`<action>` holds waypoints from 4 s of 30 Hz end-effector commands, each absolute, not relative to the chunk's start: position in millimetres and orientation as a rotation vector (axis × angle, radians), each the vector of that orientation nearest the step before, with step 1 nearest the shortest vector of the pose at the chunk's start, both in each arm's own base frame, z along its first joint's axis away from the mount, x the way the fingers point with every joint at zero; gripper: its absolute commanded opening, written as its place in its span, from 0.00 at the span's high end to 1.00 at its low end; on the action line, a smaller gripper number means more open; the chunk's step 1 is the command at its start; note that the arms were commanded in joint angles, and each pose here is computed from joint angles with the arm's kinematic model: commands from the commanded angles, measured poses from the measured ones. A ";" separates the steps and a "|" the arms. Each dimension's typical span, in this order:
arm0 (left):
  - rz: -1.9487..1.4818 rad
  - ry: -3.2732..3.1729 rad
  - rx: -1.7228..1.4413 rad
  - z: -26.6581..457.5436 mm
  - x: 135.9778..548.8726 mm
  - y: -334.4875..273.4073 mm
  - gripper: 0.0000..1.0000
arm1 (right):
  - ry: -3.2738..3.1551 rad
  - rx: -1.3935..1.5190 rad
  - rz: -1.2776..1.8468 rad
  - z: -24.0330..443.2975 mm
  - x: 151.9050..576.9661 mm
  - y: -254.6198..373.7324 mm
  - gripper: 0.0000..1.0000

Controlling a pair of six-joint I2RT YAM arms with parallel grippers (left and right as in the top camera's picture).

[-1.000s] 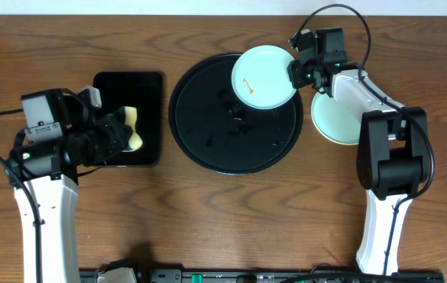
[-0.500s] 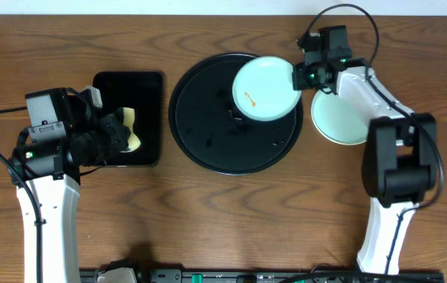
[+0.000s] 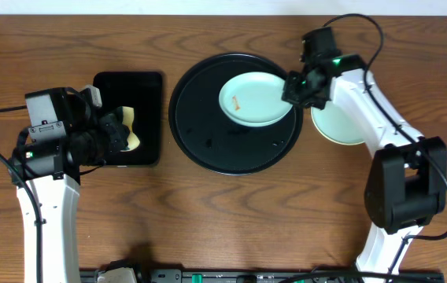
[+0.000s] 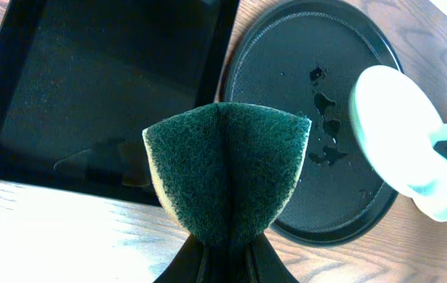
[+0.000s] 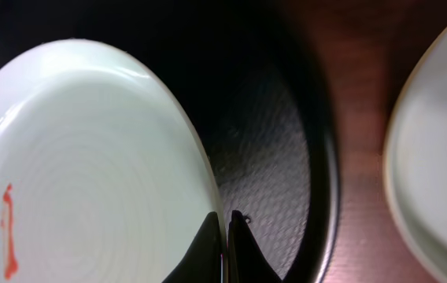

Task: Clean dirty plates on tray and stack at the side
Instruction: 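Drag the green plate to the tray center and tilt it up, then bring the sponge in the left gripper over and scrub the plate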

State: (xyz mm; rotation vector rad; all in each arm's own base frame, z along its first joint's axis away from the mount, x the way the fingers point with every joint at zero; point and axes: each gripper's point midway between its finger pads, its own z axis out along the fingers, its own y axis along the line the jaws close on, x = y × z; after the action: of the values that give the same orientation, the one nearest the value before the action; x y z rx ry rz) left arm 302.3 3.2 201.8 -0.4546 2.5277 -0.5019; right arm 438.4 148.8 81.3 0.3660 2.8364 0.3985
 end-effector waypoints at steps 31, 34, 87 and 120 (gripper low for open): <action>-0.497 2.566 -0.355 194.5 301.6 -8.8 0.92 | 2.782 -0.039 0.126 33.3 398.0 216.4 0.52; -0.497 2.566 -0.355 194.5 301.6 -8.8 0.92 | 2.804 -0.092 0.205 33.6 399.2 216.6 0.47; -0.389 2.551 -0.228 187.7 326.0 -17.7 0.93 | 2.593 0.085 -0.061 102.5 412.1 176.4 0.99; -0.568 2.656 0.243 64.7 380.6 -197.6 0.92 | 2.680 0.207 0.017 21.2 394.2 157.7 0.99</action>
State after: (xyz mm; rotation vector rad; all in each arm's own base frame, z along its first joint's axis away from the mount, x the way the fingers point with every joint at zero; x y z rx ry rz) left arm 381.7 -196.3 71.4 0.2517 2.6456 -0.5591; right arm 398.6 162.6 33.6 0.2389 2.6634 0.0425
